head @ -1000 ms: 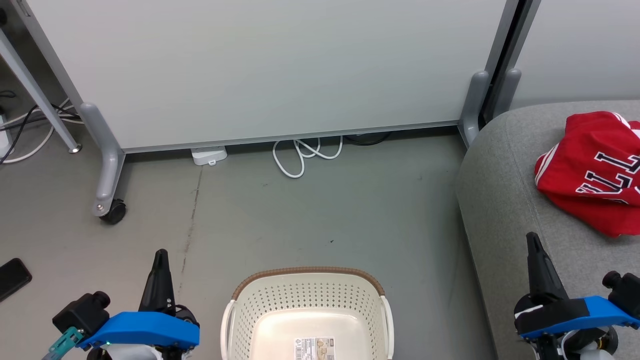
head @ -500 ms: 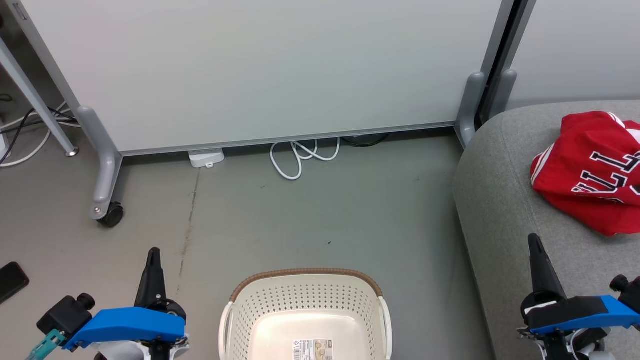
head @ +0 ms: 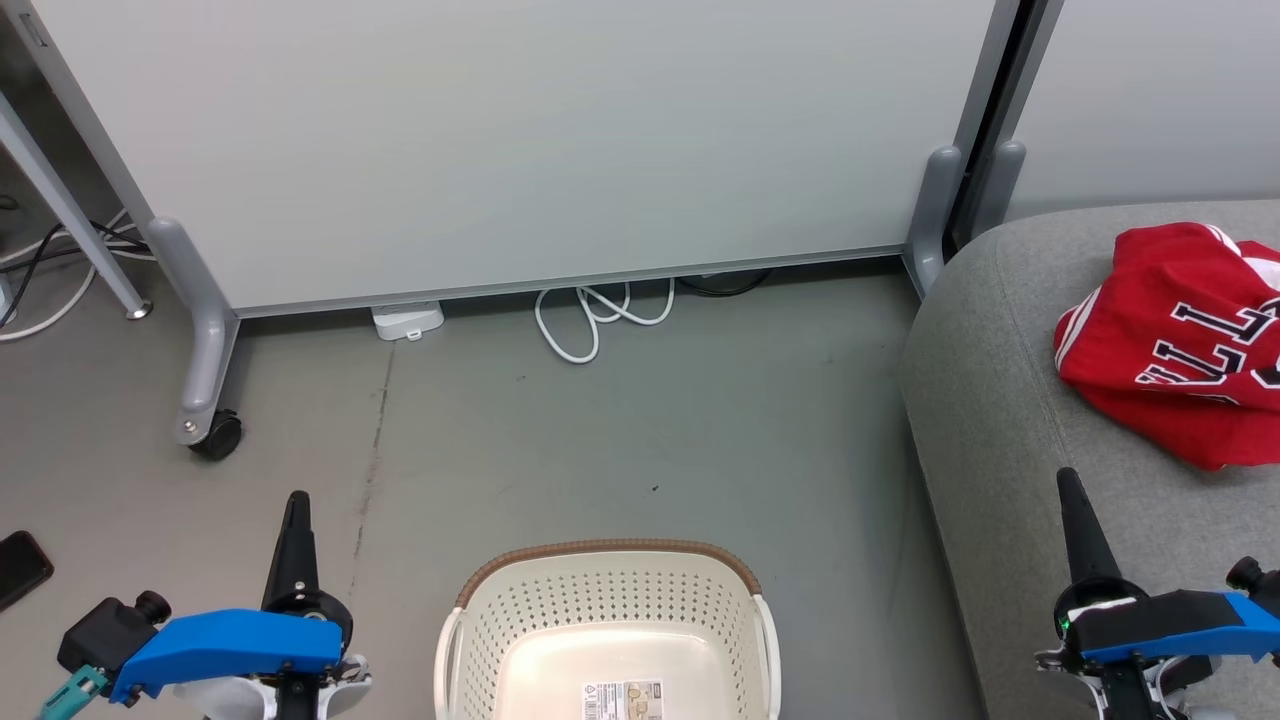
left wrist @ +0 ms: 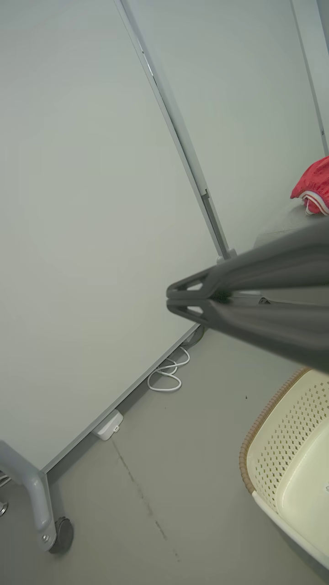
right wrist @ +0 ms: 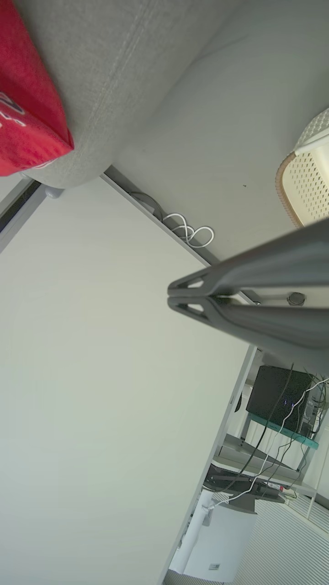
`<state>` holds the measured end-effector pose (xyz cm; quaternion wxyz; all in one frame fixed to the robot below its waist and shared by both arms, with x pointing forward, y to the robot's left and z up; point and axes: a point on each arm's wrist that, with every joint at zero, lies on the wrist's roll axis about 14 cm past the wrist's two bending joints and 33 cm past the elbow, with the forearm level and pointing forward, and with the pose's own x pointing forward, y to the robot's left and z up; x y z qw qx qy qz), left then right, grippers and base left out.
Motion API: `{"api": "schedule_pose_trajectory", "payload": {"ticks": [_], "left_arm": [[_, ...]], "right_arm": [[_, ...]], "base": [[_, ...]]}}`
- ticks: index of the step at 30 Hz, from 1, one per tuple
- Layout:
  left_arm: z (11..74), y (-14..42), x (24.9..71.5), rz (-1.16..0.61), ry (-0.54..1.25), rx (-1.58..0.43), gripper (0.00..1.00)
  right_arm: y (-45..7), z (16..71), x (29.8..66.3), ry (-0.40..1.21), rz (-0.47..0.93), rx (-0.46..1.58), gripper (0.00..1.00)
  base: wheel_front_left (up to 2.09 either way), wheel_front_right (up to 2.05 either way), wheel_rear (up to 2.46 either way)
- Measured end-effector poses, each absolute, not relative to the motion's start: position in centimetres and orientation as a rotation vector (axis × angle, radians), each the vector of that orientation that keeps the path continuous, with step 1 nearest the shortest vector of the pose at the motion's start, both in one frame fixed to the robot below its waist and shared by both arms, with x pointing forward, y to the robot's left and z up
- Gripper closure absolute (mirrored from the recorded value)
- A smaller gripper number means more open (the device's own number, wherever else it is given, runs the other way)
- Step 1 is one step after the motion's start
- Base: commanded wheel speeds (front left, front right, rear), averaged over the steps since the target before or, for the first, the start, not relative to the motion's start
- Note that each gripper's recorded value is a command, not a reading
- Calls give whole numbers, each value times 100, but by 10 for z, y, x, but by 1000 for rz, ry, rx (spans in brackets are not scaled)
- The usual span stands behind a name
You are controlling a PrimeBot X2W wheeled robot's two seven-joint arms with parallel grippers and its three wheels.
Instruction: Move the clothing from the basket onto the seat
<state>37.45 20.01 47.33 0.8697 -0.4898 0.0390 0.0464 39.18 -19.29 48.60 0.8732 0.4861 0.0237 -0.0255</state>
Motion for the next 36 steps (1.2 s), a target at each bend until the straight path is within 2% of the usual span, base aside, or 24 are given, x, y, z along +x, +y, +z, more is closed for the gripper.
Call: {"api": "schedule_pose_trajectory", "payload": {"ticks": [36], "left_arm": [[489,201,382,62,45,-1364,100]], "right_arm": [[-196,495,390,35,-38,1362,100]], "base": [[0,0,0]]}}
